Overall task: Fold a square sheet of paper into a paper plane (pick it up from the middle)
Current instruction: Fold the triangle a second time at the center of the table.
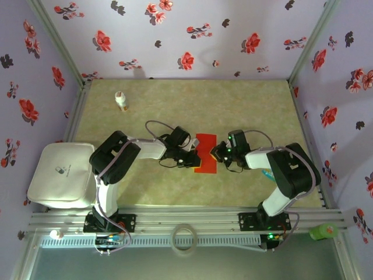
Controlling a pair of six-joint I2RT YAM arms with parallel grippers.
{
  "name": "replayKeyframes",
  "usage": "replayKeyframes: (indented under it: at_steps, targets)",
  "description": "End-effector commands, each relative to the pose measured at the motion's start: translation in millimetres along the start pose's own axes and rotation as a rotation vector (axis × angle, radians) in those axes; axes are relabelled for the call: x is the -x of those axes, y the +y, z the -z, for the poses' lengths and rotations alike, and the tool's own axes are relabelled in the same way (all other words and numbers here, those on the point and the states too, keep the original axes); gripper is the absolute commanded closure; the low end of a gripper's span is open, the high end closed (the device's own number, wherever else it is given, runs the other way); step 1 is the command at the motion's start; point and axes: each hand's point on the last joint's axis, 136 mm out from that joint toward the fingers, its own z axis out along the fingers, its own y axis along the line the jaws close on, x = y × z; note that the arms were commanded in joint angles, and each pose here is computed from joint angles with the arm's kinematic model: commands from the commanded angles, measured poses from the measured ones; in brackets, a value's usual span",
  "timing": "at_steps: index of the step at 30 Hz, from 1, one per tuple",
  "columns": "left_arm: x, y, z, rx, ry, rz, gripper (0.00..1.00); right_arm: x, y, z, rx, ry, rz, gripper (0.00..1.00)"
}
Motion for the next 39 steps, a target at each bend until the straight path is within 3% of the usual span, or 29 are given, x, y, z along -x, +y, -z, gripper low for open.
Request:
replayKeyframes:
  at_steps: [1,7,13,19,23,29,39]
  targets:
    - [-34.5,51.7,-5.5,0.157,0.093,0.098,1.00,17.6,-31.2,2.3,-0.098,-0.065,-0.035,0.99]
    - [-35.5,53.1,-5.3,0.156,0.089,0.101,1.00,32.6,-27.4,8.3,-0.094,-0.129,-0.058,0.99]
    - [-35.7,52.0,-4.5,0.154,0.085,0.100,1.00,32.5,22.6,28.5,0.045,-0.155,0.033,0.97]
    - [-33.9,51.0,-3.4,0.153,0.074,0.100,1.00,-3.1,39.0,18.5,0.088,-0.004,0.085,0.97]
    - [-32.1,49.0,-3.1,0.150,0.070,0.097,1.00,-21.0,25.2,2.1,0.027,0.056,0.086,0.99]
    - [-27.5,43.3,-0.9,0.137,0.055,0.100,1.00,-13.9,-14.3,-7.4,-0.089,0.044,0.042,1.00]
    - [10.5,-25.1,29.4,-0.010,-0.061,0.054,1.00,-17.9,-39.7,-10.4,-0.146,0.050,0.020,1.00]
